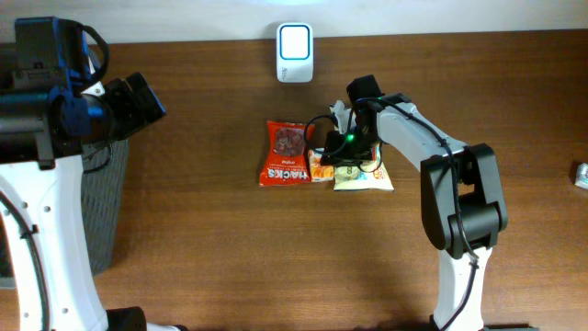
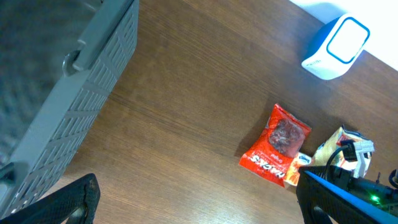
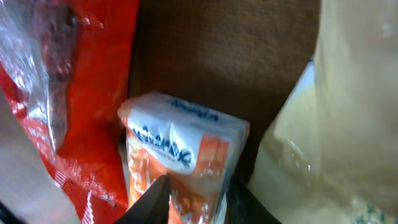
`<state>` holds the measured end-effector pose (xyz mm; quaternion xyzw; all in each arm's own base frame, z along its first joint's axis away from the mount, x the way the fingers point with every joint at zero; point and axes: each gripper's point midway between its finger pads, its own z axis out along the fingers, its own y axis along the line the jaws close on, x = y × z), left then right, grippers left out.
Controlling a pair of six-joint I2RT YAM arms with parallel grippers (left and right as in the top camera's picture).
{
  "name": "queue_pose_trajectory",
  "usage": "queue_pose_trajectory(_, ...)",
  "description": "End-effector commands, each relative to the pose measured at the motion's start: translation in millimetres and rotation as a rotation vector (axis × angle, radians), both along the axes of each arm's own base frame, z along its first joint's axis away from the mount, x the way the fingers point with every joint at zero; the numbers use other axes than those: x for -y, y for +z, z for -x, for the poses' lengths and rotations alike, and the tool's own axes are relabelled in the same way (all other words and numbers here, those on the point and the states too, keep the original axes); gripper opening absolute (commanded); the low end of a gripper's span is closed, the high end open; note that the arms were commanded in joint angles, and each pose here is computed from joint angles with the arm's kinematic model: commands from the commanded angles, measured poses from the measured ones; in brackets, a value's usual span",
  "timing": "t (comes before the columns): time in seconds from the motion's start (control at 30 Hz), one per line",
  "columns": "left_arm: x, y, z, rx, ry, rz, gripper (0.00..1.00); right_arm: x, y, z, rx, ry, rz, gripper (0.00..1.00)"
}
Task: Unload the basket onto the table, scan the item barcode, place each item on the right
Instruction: 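Reach right gripper back to orange tissue pack and grasp it, then lift orange tissue pack with right gripper toward the white scanner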
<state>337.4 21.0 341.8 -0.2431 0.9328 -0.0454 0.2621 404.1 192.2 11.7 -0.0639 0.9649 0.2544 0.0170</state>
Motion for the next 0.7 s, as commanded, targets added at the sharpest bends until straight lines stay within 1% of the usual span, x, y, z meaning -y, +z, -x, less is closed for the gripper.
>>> queue_pose_trajectory(0.0, -1, 0, 0, 0.003, 0.009, 0.004, 0.99, 3, -16, 8, -0.028, 0.000, 0.022, 0.08)
queue_pose_trajectory(0.03, -1, 0, 0, 0.003, 0.009, 0.004, 0.99, 2, -15, 8, -0.029, 0.000, 0.015, 0.04)
queue_pose_trajectory(0.17, -1, 0, 0, 0.003, 0.009, 0.004, 0.99, -9, 3, 6, -0.043, 0.000, -0.106, 0.04)
queue_pose_trajectory(0.23, -1, 0, 0, 0.003, 0.009, 0.004, 0.99, -15, 34, -4, -0.043, -0.012, -0.256, 0.04)
queue_pose_trajectory(0.33, -1, 0, 0, 0.003, 0.009, 0.004, 0.99, -6, 108, -27, -0.023, -0.040, -0.586, 0.04)
queue_pose_trajectory(0.37, -1, 0, 0, 0.003, 0.009, 0.004, 0.99, -2, 132, -30, -0.018, -0.037, -0.704, 0.04)
queue_pose_trajectory(0.4, -1, 0, 0, 0.003, 0.009, 0.004, 0.99, 3, 146, -32, -0.015, -0.038, -0.780, 0.04)
queue_pose_trajectory(0.5, -1, 0, 0, 0.003, 0.009, 0.004, 0.99, 17, 169, -34, -0.009, -0.036, -0.918, 0.04)
queue_pose_trajectory(0.57, -1, 0, 0, 0.003, 0.009, 0.004, 0.99, 18, 190, -30, 0.043, 0.028, -1.039, 0.04)
queue_pose_trajectory(0.67, -1, 0, 0, 0.003, 0.009, 0.004, 0.99, 6, 190, -24, 0.067, 0.076, -1.038, 0.04)
